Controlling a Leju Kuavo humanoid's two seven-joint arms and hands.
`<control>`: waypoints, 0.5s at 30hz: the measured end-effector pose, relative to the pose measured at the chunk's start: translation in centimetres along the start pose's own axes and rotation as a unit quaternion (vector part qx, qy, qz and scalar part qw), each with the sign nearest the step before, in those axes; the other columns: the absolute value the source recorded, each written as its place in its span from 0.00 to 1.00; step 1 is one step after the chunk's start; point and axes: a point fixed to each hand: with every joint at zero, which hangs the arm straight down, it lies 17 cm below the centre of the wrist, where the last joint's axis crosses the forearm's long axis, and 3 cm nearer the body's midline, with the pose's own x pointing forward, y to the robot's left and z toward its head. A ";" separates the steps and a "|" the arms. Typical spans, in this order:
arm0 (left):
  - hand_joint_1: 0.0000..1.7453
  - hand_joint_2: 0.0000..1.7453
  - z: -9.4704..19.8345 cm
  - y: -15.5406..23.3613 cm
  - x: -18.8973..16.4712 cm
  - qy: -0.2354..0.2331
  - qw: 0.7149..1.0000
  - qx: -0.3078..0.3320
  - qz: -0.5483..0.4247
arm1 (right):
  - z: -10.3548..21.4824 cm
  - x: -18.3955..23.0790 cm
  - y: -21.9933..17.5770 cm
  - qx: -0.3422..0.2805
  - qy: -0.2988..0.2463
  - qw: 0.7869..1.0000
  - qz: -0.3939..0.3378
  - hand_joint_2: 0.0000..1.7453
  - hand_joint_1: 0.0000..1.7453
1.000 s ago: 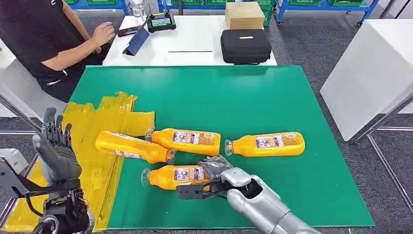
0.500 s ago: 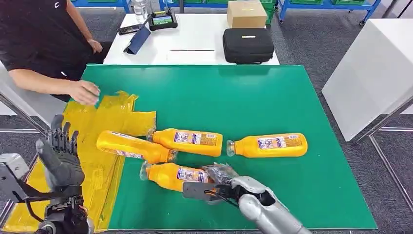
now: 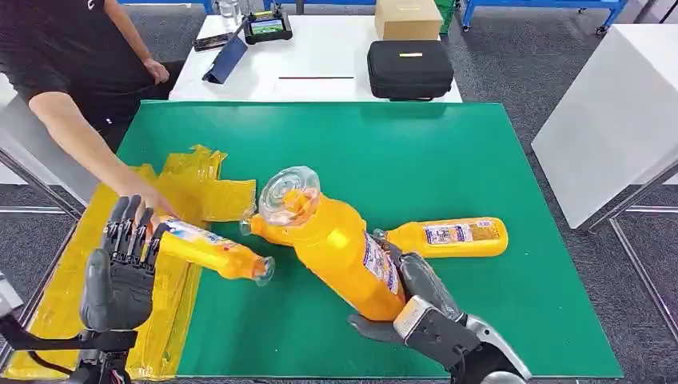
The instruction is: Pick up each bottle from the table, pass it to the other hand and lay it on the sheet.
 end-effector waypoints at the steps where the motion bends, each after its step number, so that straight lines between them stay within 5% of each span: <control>1: 0.00 1.00 0.0 -0.4 -0.1 0.004 1.000 -0.008 0.005 | -0.1 -0.2 -0.3 -0.006 0.005 1.000 0.011 1.00 1.00; 15: 0.00 1.00 0.1 -6.2 -1.9 0.054 0.992 -0.097 0.062 | -5.5 -0.8 -1.4 -0.058 0.037 0.993 0.093 1.00 1.00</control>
